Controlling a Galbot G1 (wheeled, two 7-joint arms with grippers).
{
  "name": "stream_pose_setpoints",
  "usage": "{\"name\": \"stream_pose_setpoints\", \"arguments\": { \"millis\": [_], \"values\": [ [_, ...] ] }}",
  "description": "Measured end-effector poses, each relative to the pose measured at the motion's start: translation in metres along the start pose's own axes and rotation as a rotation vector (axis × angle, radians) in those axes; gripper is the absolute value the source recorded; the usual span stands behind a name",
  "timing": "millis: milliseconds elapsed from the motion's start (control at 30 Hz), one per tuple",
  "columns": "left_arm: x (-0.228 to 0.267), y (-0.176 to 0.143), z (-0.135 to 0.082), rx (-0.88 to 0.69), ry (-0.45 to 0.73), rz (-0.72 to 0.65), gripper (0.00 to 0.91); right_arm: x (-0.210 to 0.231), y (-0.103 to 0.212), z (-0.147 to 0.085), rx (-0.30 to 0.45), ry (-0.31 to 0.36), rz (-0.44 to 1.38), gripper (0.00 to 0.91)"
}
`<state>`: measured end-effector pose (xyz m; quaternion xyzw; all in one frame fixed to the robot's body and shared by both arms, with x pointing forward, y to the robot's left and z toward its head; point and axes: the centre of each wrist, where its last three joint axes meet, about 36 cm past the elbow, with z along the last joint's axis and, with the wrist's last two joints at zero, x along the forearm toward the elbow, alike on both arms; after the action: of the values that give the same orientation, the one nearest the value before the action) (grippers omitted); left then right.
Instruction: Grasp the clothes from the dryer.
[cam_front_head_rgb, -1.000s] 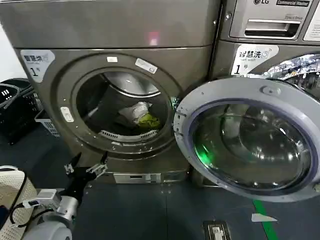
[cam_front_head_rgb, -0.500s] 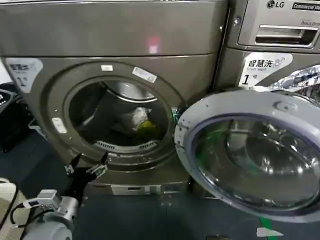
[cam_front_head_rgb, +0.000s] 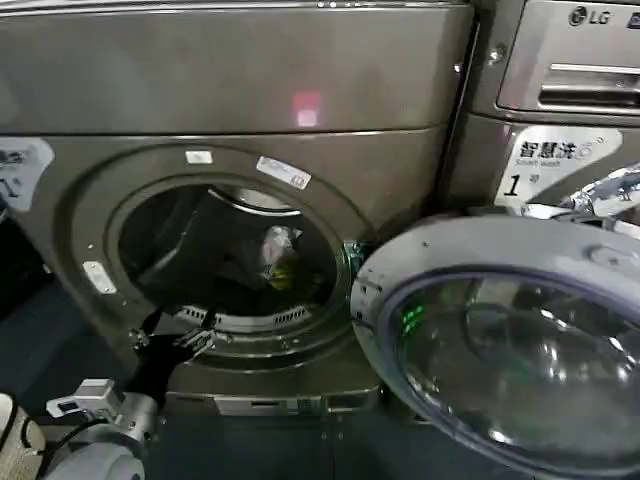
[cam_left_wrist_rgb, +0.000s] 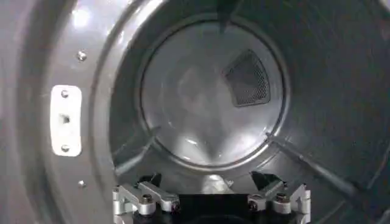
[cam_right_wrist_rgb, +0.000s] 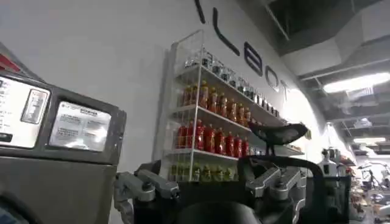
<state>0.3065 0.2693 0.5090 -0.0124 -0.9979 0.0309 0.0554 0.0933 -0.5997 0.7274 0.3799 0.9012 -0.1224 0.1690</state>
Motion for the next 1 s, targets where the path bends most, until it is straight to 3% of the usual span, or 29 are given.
{"name": "stream_pose_setpoints", "arguments": {
  "millis": [500, 767, 1000],
  "values": [
    [-0.026, -0.003, 0.004, 0.014, -0.072, 0.065, 0.907, 0.001, 0.0, -0.001, 0.014, -0.01, -0.001, 0.907],
    [-0.104, -0.009, 0.015, 0.065, -0.125, 0.089, 0.907, 0.002, 0.005, -0.012, 0.053, -0.007, 0.0, 0.907],
    [-0.184, -0.009, 0.011, 0.068, -0.138, 0.101, 0.907, 0.004, 0.005, -0.015, 0.063, -0.015, -0.007, 0.907]
  ]
}}
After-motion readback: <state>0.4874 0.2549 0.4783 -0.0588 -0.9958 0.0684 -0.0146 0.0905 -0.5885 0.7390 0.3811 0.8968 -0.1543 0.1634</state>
